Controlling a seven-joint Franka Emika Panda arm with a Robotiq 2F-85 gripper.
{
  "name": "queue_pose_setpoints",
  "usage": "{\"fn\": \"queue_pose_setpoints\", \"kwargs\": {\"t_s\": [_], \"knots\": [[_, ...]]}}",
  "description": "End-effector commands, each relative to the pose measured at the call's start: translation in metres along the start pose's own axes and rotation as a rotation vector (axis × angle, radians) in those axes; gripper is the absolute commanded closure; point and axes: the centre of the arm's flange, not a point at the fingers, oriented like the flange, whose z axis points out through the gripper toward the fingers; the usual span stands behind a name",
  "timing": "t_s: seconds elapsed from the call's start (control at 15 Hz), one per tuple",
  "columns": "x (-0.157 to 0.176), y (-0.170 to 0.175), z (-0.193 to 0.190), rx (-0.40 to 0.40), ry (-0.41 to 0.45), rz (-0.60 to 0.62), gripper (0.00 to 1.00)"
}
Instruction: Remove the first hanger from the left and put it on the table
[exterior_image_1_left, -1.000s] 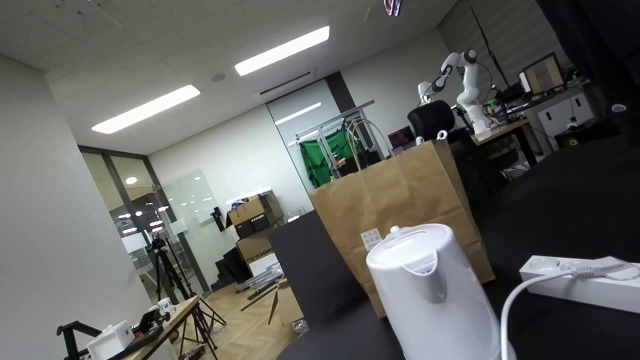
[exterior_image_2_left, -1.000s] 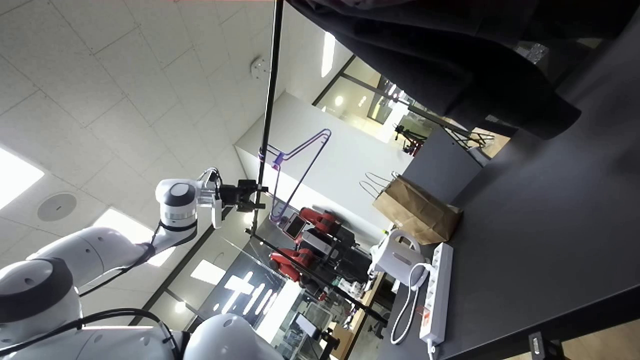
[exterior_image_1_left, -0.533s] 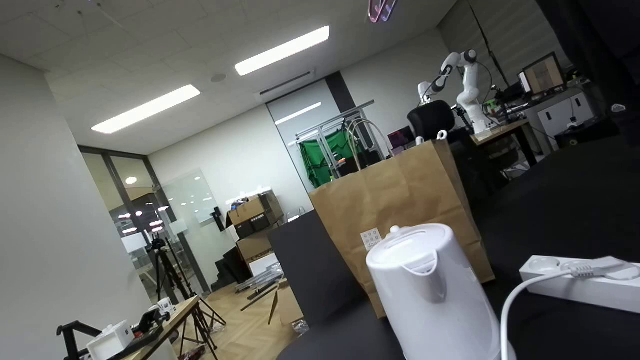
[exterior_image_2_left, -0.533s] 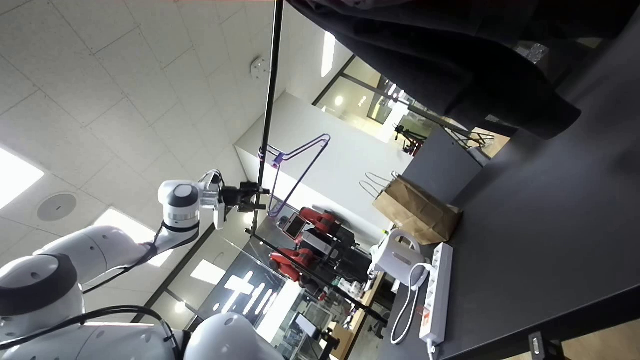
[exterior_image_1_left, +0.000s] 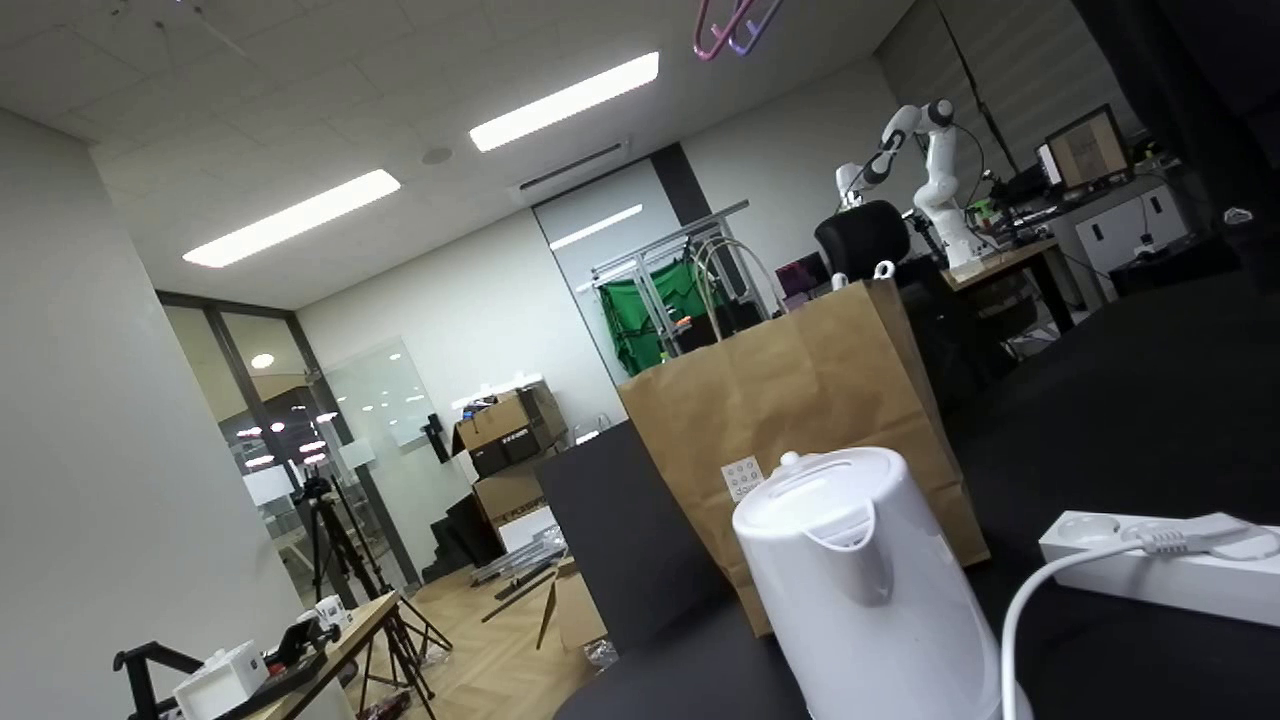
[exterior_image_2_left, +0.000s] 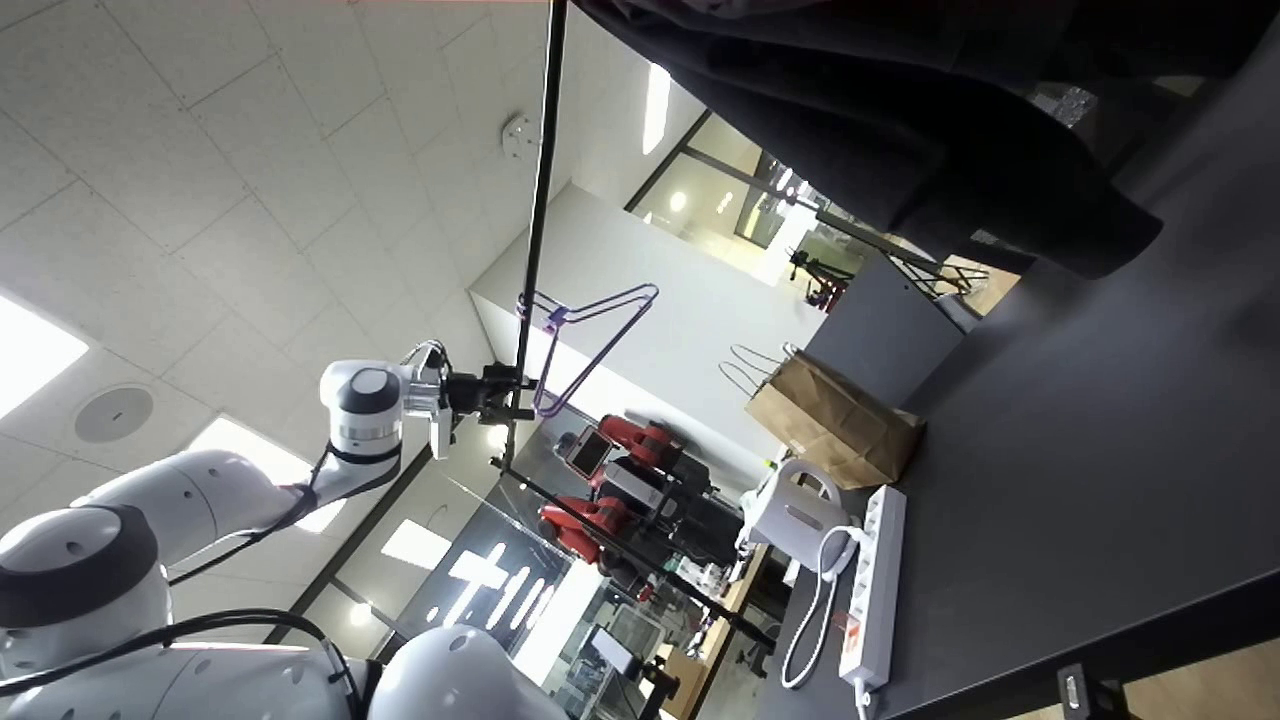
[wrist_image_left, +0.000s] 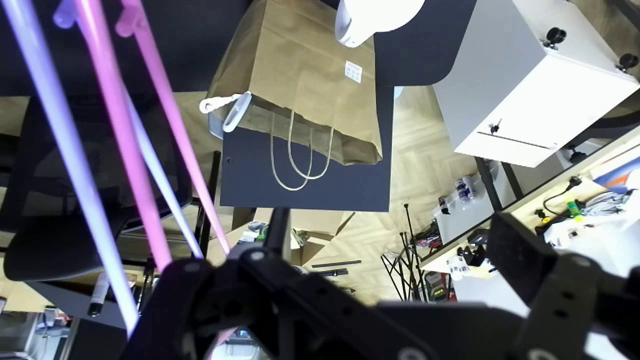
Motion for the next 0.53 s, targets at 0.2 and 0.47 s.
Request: {"fn": "queue_pose_setpoints", "kwargs": {"t_s": [0.2, 0.47], "knots": [[0.016, 0.014, -0.021, -0.015, -0.017, 0.045, 0.0], [0.022, 0.028, -0.029, -0.029, -0.019, 0.059, 0.0]]}}
